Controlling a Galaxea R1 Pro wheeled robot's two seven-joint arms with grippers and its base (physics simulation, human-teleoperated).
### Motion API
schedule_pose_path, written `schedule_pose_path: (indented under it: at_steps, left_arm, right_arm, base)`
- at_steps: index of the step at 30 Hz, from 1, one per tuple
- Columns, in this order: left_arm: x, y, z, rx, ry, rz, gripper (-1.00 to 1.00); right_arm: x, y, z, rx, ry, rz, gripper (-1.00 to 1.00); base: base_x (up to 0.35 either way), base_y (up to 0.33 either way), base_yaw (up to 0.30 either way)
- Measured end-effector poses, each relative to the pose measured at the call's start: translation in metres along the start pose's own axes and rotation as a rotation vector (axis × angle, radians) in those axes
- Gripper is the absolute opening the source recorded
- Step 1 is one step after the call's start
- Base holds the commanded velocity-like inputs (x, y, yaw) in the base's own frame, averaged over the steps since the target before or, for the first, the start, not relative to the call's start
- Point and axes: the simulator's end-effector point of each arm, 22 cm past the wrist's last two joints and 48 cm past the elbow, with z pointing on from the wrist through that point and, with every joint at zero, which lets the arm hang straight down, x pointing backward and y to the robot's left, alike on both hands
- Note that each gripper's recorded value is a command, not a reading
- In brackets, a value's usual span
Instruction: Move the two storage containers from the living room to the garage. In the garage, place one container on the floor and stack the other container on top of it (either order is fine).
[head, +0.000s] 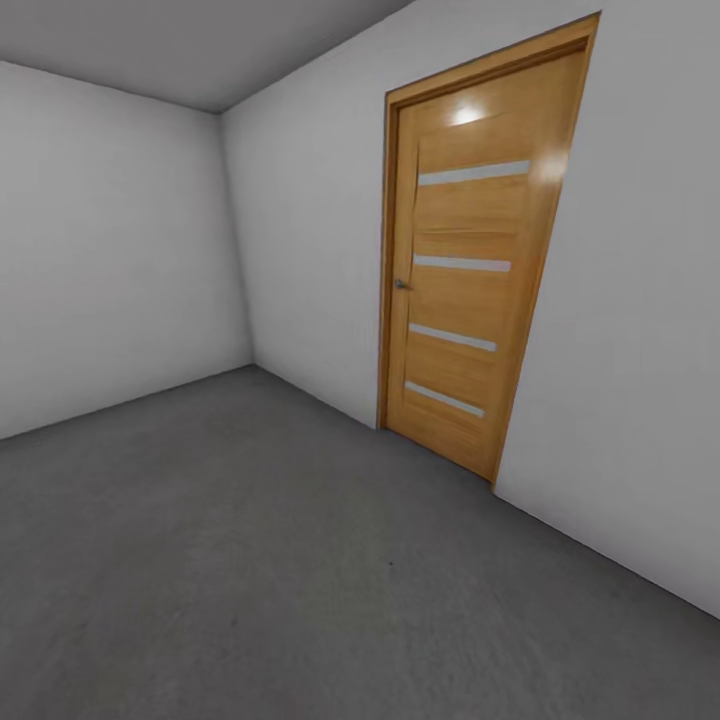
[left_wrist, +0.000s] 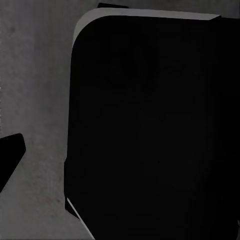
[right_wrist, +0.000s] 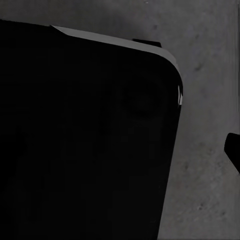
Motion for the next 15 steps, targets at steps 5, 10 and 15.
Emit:
schedule_pose_path:
  at_steps: [5, 10, 15]
  left_arm:
    - [0.0000, -0.0001, 0.0000, 0.000, 0.000, 0.000, 1.00]
    - [0.0000, -0.0003, 0.0000, 0.001, 0.000, 0.000, 1.00]
    - [-0.0001, -0.0003, 0.0000, 0.001, 0.000, 0.001, 1.00]
  right_arm:
    - [0.0002, 0.0001, 0.0000, 0.001, 0.001, 0.002, 1.00]
    - [0.0000, 0.0002, 0.0000, 0.001, 0.000, 0.001, 1.00]
    - [-0.0001, 0.0002, 0.0000, 0.001, 0.000, 0.001, 1.00]
  base:
    - [0.322, 0.035, -0.238]
    - [0.321, 0.126, -0.278]
    - [0.306, 0.191, -0.272]
